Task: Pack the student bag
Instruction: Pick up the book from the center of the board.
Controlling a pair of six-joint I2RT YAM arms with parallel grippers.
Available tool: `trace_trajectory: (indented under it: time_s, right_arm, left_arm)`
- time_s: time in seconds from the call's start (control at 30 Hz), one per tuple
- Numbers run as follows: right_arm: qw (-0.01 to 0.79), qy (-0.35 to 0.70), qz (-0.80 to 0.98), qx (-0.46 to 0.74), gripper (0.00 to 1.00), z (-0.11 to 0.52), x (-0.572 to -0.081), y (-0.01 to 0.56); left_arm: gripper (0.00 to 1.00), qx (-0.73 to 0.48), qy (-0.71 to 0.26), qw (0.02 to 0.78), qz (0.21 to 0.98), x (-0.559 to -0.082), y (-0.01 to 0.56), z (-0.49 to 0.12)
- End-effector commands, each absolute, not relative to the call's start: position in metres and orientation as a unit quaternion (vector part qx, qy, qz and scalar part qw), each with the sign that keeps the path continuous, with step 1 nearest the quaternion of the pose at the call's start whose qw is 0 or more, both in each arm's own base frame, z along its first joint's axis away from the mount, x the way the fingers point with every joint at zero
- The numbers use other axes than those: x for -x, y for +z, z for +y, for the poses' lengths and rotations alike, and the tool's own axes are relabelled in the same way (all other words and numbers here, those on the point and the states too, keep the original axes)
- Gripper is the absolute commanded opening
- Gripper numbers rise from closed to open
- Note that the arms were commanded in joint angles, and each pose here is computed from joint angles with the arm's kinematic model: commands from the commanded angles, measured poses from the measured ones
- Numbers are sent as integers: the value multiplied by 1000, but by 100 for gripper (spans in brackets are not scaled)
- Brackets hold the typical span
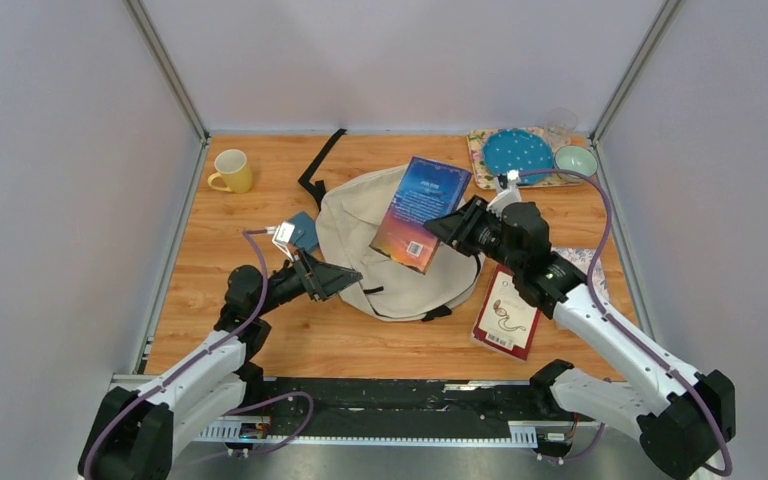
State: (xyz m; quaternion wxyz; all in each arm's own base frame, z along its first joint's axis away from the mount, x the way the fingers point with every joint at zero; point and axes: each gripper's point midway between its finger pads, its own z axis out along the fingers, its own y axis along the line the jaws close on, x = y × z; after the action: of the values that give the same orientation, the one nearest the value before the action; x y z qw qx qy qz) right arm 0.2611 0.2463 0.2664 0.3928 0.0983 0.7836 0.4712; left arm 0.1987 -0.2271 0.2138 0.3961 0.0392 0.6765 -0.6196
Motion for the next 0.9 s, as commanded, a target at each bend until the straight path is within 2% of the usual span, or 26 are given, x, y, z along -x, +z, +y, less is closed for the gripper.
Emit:
trace_trajectory:
  time_s: [0.0,0.2,0.5,0.67,0.87]
  right_arm:
    - [531,562,627,-96,0,246,-286,389]
    - [522,591,609,-85,0,266,-297,402]
    - [495,625,600,-71,0,296,-292,393]
    - [494,624,602,-63,0,300,-288,392]
    - [485,634,601,-27,0,306,-276,397]
  left_arm:
    - [83,2,-654,381,654,-190,218,-224]
    - [83,10,-674,368,640,-187,228,-236]
    - [83,45,-737,347,578,-191,259,-252]
    - [83,73,-743,369,554,-201,267,-249]
    - [84,94,-725,387,562,-217,265,-249]
